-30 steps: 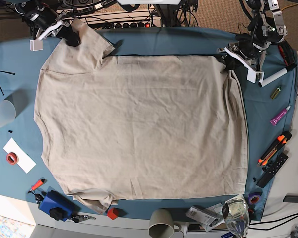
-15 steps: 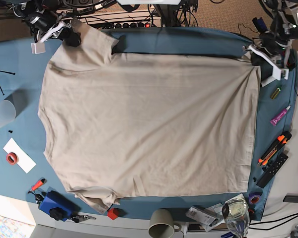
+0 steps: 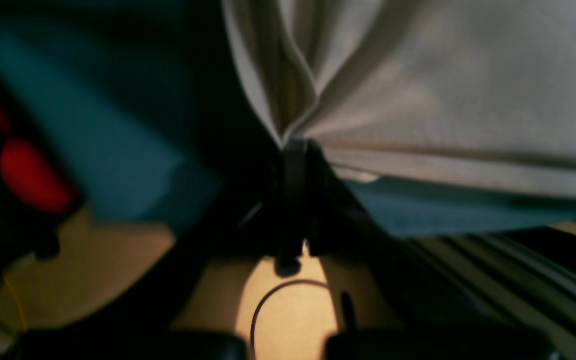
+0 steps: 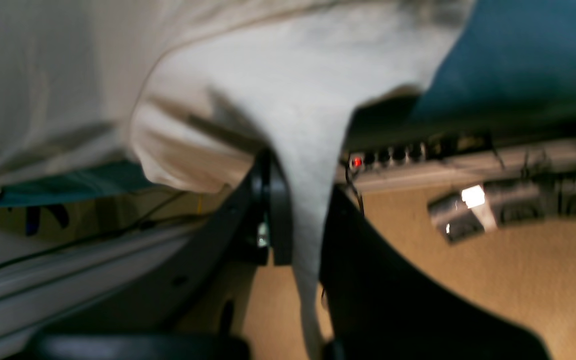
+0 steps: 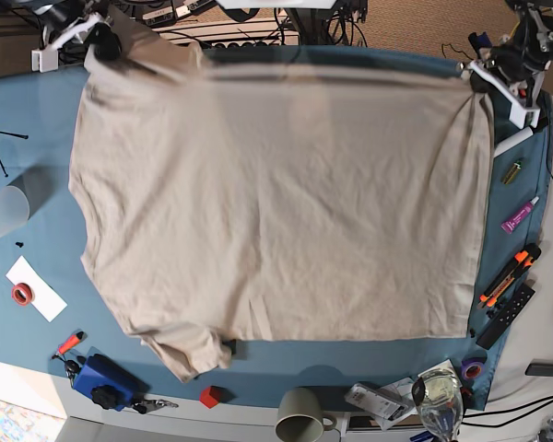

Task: Fold the T-shirt properly
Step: 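Lift both shoulder corners and fold them over toward the hem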

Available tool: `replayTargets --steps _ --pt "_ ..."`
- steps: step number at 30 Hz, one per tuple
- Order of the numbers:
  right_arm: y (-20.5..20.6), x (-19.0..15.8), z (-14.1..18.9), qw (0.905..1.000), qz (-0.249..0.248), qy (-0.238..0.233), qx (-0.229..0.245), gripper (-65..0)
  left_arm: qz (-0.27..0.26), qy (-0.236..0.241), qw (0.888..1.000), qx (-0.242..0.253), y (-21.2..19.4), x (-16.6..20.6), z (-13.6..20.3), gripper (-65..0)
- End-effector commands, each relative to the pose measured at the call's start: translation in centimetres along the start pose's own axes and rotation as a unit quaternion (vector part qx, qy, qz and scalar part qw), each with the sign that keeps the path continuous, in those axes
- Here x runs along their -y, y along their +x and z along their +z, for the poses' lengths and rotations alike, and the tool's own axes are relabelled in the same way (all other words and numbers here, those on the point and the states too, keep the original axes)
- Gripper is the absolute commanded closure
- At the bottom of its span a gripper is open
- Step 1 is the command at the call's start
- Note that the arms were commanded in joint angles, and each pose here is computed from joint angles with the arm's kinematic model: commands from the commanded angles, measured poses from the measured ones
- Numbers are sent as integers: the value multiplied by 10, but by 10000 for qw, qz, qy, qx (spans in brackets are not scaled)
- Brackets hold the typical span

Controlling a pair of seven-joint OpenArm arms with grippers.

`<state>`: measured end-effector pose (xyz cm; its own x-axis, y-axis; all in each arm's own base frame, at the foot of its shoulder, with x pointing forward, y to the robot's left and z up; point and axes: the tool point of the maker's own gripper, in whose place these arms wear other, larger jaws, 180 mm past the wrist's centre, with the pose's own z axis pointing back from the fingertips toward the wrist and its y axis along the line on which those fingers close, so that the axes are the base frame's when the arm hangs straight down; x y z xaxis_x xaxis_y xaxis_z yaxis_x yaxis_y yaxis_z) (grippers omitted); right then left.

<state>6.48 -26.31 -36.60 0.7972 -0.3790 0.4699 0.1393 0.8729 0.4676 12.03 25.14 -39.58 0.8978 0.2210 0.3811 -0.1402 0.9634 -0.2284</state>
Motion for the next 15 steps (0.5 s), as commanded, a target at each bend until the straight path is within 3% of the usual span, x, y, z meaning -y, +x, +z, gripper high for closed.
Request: replayTargets --steps 1,8,15 --pt "9 1 8 9999 73 -15 148 0 -32 172 9998 47 2 -10 9 0" --pt "17 -6 10 9992 -12 205 348 0 475 42 9980 424 11 -25 31 0" --pt "35 -11 2 9977 80 315 596 0 68 -1003 9903 956 30 10 42 0"
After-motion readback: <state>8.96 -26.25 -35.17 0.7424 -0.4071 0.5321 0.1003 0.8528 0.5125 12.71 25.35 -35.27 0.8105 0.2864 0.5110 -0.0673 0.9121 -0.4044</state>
